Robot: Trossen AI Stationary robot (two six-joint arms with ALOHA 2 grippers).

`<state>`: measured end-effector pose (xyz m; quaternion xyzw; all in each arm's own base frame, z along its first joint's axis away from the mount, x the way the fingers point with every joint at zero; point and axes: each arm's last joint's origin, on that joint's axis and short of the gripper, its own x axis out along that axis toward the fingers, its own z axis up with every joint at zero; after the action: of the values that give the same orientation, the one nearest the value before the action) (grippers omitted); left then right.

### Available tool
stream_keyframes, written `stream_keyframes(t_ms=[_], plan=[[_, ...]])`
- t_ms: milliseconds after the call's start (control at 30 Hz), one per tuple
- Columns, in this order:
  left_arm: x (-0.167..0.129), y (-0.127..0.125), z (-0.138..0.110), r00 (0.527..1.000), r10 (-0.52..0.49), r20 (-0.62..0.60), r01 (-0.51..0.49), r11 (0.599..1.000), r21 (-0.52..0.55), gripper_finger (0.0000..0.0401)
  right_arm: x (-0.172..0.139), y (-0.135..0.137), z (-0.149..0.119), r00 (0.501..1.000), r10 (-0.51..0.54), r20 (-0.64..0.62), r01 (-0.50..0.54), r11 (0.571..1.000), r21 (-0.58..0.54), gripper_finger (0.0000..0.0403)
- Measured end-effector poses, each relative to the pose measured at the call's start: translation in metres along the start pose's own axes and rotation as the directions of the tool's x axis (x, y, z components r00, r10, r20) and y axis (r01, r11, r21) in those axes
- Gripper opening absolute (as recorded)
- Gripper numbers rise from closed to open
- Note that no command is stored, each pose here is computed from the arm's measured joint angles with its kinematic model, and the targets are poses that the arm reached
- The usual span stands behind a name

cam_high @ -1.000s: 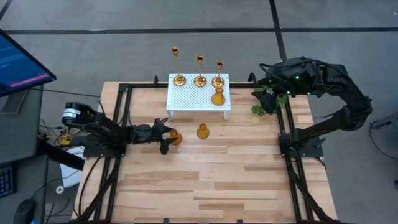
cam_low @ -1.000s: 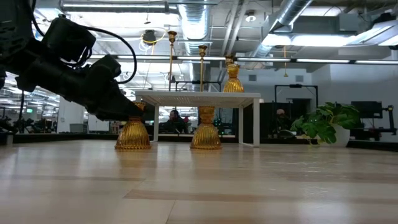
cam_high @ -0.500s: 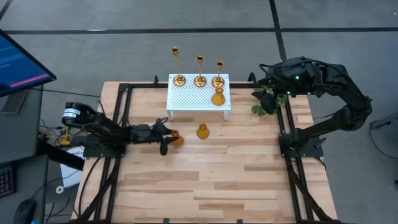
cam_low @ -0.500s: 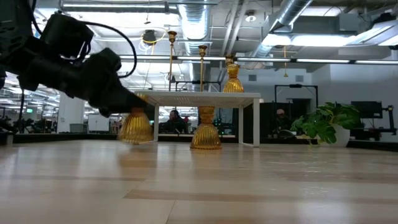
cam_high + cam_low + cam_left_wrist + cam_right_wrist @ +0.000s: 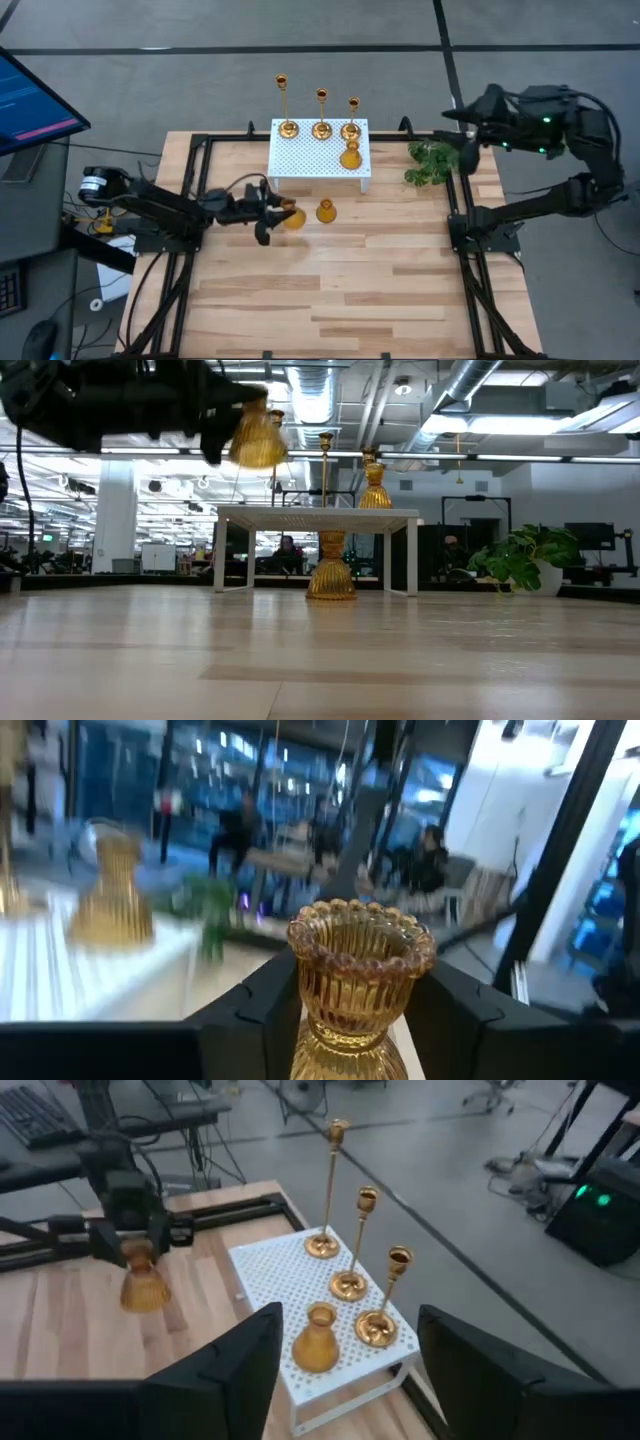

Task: Pick & Place candle stick holders
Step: Put the left yellow glass candle holder on the shelf aligned with the other yellow glass candle holder

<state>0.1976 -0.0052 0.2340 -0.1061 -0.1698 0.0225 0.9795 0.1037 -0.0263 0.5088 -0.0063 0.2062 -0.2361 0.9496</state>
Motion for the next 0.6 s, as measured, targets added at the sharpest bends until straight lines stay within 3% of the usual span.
stream_keyframes(t_ms=[133, 333, 467, 600], plan=[[0.010, -0.002, 0.030, 0.996, 0.010, 0.084, -0.017, 0.997, 0.076, 0.0166, 0.009, 0.002, -0.025, 0.999, 0.001, 0.050, -0.001, 1.000, -0.004, 0.0206], [0.029, 0.007, 0.072, 0.991, 0.070, 0.112, -0.092, 0.973, 0.210, 0.0165, 0.038, 0.010, -0.095, 0.990, -0.005, 0.142, -0.006, 0.997, 0.075, 0.0181], [0.046, 0.022, 0.096, 0.988, 0.127, 0.085, -0.145, 0.951, 0.272, 0.0165, 0.053, 0.014, -0.131, 0.972, -0.014, 0.235, -0.029, 0.984, 0.178, 0.0166], [0.060, 0.045, 0.099, 0.986, 0.168, 0.014, -0.164, 0.938, 0.307, 0.0157, 0.061, 0.016, -0.153, 0.958, -0.018, 0.287, -0.054, 0.969, 0.242, 0.0153]])
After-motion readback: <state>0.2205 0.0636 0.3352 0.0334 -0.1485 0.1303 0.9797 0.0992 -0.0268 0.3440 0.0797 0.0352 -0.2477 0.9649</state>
